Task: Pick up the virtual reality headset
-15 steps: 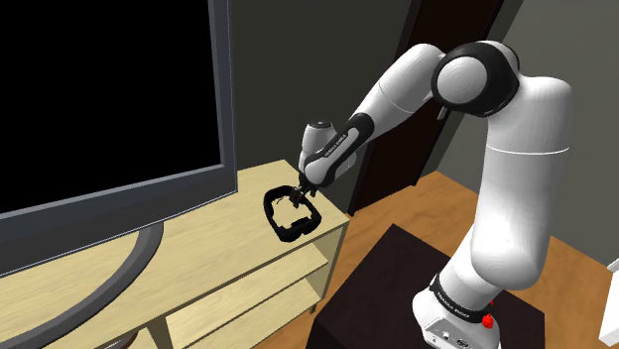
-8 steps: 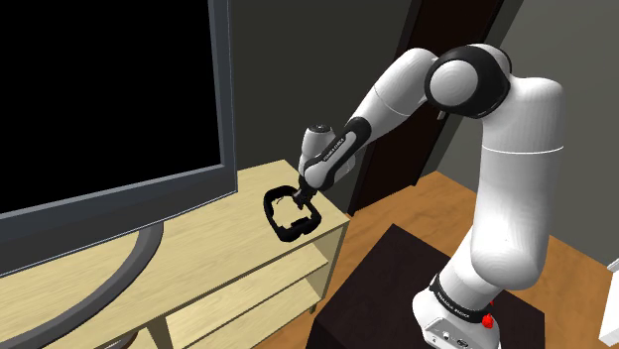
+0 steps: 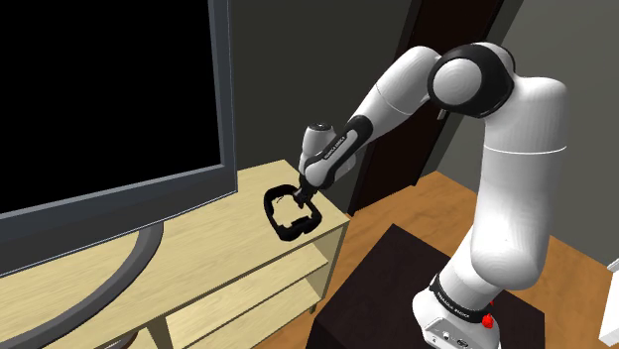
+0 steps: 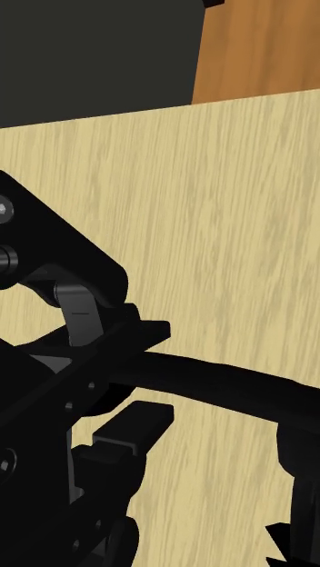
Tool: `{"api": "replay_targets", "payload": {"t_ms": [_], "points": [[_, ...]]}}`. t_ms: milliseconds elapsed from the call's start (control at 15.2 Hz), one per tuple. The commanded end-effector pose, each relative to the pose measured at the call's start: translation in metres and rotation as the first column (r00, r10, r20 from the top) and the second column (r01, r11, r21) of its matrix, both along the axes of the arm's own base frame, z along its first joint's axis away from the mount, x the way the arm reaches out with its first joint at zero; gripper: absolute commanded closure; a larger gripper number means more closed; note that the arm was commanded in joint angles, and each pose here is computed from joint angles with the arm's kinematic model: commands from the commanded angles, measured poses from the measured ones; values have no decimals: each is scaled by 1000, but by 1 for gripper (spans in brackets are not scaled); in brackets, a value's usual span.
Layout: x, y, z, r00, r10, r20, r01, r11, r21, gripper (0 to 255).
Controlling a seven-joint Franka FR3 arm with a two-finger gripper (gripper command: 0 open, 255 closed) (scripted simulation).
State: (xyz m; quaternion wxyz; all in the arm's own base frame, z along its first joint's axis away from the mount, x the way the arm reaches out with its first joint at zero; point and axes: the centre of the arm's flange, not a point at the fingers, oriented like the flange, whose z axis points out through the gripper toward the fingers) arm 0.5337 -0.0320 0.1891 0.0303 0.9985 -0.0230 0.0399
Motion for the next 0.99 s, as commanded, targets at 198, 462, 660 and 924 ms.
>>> {"api": "replay_targets", "payload": {"t_ms": [198,462,660,924], "points": [[0,1,26,1000,0,1,0,1000,0,255],[0,1,47,1000,0,1,0,1000,0,255],[0,1,63,1000,0,1,0,1000,0,255],[0,1,74,1000,0,1,0,1000,0,255]]}}
